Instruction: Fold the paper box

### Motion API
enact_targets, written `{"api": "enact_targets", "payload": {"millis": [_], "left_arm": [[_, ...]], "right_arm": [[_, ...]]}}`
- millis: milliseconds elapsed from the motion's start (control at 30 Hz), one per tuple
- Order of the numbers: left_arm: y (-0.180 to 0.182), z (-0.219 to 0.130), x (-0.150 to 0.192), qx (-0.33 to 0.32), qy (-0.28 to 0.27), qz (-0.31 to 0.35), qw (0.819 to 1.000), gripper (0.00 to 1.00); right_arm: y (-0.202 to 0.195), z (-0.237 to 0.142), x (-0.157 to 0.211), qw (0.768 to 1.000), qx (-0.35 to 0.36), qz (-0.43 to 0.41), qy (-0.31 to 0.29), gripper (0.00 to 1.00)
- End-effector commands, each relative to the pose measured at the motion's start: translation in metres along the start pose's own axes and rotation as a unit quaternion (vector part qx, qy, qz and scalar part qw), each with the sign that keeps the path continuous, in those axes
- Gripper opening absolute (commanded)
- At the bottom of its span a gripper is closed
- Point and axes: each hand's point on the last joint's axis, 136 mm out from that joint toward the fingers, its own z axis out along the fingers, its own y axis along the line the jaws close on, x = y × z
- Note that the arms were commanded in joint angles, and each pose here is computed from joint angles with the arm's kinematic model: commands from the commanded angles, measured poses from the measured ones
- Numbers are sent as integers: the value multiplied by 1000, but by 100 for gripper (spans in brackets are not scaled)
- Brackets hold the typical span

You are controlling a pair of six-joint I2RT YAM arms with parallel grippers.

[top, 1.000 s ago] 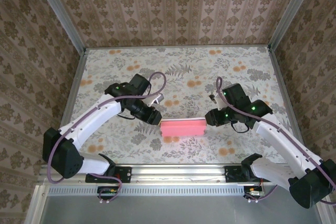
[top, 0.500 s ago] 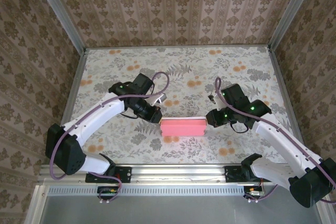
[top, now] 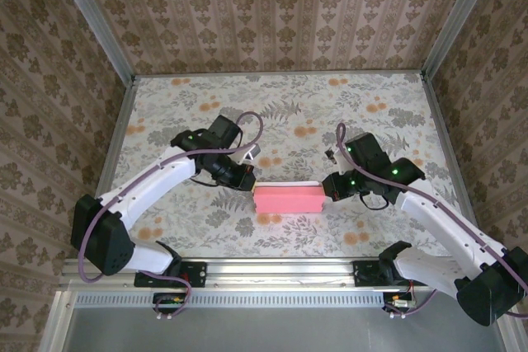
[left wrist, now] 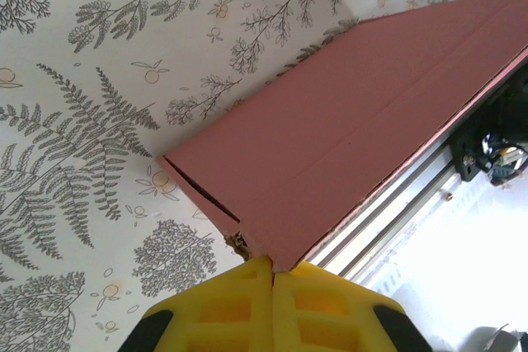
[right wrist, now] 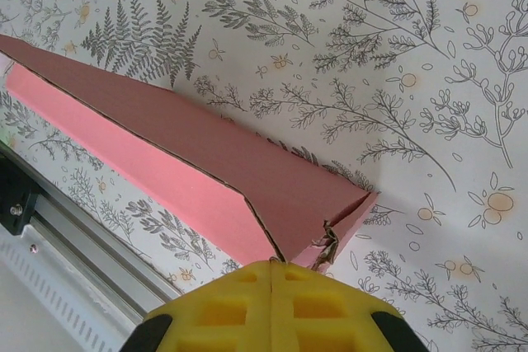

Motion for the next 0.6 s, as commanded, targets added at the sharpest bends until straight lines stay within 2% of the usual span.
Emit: {"api": "enact_targets", "payload": {"millis": [0, 200, 567], "left_arm": [[-2, 5, 6, 13, -2, -21, 1000, 4], [3, 8, 12, 5, -3, -19, 1000, 5], [13, 11, 18, -26, 8, -12, 1000, 5]], "right_arm": [[6, 2, 2, 1000, -15, 5, -7, 4], [1, 6, 7, 1000, -6, 15, -6, 4], [-17, -5, 11, 998, 55, 12, -7, 4]]}}
